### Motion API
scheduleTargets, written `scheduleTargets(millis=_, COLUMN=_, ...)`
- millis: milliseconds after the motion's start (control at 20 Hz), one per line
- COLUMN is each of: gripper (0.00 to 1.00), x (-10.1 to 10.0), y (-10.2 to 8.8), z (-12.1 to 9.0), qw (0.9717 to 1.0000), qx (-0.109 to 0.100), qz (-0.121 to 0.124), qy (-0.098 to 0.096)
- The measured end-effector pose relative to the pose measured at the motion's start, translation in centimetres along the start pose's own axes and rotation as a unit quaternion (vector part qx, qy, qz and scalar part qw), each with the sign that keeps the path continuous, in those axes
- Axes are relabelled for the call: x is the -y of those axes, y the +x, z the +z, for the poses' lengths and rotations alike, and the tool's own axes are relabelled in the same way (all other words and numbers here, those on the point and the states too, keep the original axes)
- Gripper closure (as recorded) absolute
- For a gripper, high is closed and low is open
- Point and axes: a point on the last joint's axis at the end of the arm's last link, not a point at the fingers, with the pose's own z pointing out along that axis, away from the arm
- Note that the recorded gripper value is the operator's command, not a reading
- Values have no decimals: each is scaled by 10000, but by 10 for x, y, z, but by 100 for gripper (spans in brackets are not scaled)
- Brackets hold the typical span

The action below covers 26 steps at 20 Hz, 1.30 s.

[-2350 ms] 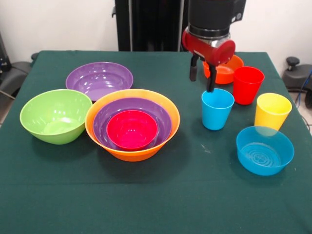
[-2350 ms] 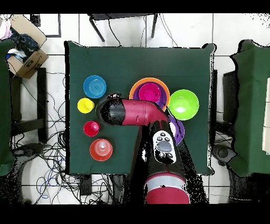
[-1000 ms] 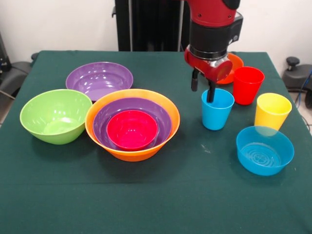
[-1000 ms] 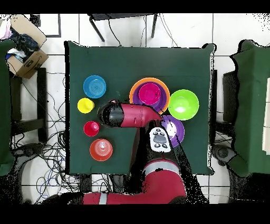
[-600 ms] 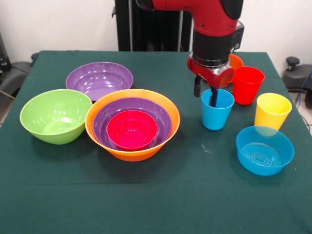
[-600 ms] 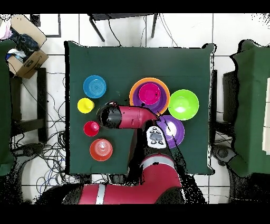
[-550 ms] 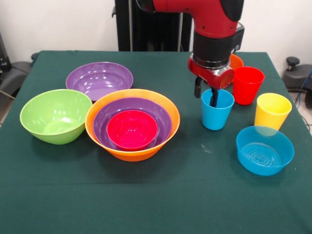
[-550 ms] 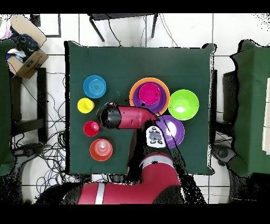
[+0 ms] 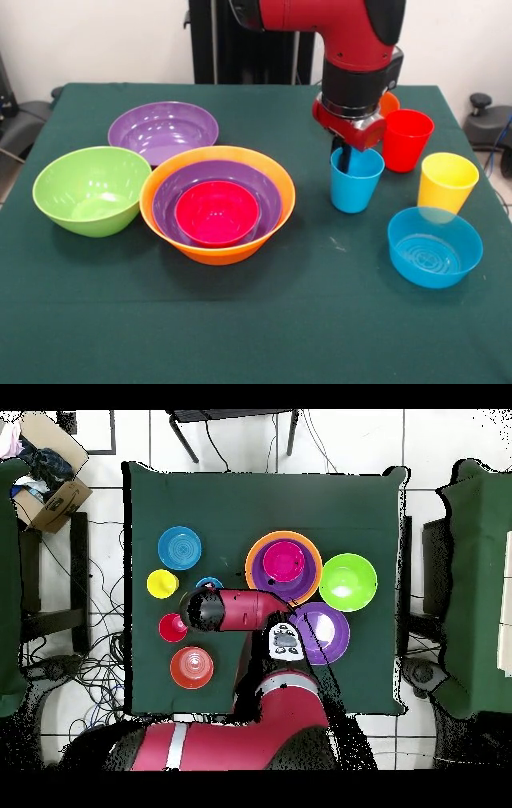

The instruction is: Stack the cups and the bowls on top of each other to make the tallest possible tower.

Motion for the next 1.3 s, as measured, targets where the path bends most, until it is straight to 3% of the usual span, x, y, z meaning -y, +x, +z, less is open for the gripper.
scheduleTargets(millis=750, gripper=100, x=0, y=-12, z=-9, qw=9999, qx=45, qz=95, qy=-61)
scheduleTargets(millis=1000, gripper=100, x=-2, y=-31, z=-40, qw=9991, qx=43, qz=363, qy=-207)
scheduleTargets(millis=1300, gripper=100, x=-4, y=-69, z=-88, qw=9957, qx=107, qz=747, qy=-528)
